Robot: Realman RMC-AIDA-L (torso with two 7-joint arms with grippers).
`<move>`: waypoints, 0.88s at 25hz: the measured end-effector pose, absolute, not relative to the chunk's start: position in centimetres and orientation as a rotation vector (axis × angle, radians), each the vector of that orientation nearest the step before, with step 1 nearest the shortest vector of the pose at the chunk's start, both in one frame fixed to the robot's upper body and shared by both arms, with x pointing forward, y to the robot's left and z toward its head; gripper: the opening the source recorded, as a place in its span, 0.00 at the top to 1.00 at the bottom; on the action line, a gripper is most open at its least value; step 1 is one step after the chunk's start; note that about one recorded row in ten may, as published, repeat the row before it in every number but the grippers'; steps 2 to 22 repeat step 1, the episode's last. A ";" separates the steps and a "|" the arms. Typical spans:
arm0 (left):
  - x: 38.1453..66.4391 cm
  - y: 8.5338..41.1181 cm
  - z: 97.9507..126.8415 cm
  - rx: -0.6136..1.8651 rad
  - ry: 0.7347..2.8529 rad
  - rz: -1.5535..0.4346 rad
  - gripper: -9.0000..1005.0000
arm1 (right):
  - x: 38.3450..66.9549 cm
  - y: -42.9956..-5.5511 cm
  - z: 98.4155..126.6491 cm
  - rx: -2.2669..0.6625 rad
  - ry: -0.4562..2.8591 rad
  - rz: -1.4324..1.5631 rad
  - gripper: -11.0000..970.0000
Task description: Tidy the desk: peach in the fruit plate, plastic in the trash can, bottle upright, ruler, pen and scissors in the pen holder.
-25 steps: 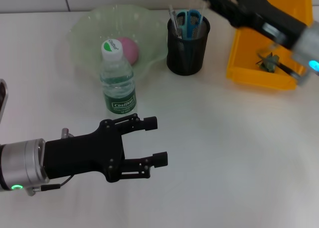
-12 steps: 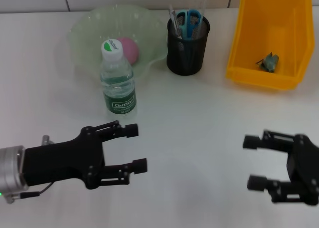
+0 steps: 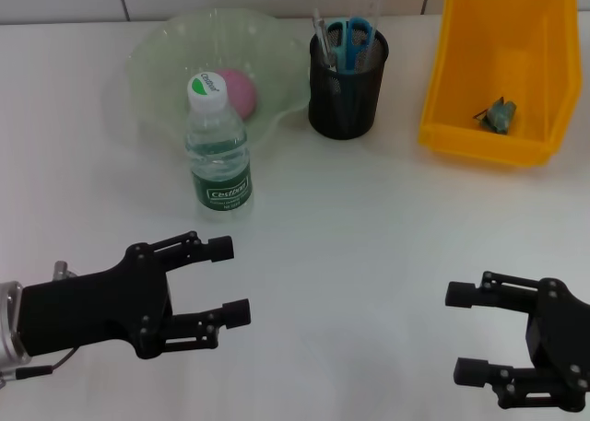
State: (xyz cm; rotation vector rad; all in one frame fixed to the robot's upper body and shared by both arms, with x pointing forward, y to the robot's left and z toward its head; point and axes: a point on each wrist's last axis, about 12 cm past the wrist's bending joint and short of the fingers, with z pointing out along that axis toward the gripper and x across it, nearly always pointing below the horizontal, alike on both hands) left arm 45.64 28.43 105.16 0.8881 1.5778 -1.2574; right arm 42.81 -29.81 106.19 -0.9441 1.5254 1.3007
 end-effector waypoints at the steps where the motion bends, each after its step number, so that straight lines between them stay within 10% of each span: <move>1: 45.6 28.5 105.1 0.887 1.578 -1.257 0.16 | 42.8 -29.8 106.2 -0.945 1.524 1.300 0.19; 22: 45.6 28.5 105.1 0.887 1.578 -1.257 0.16 | 42.8 -29.8 106.2 -0.945 1.524 1.300 0.19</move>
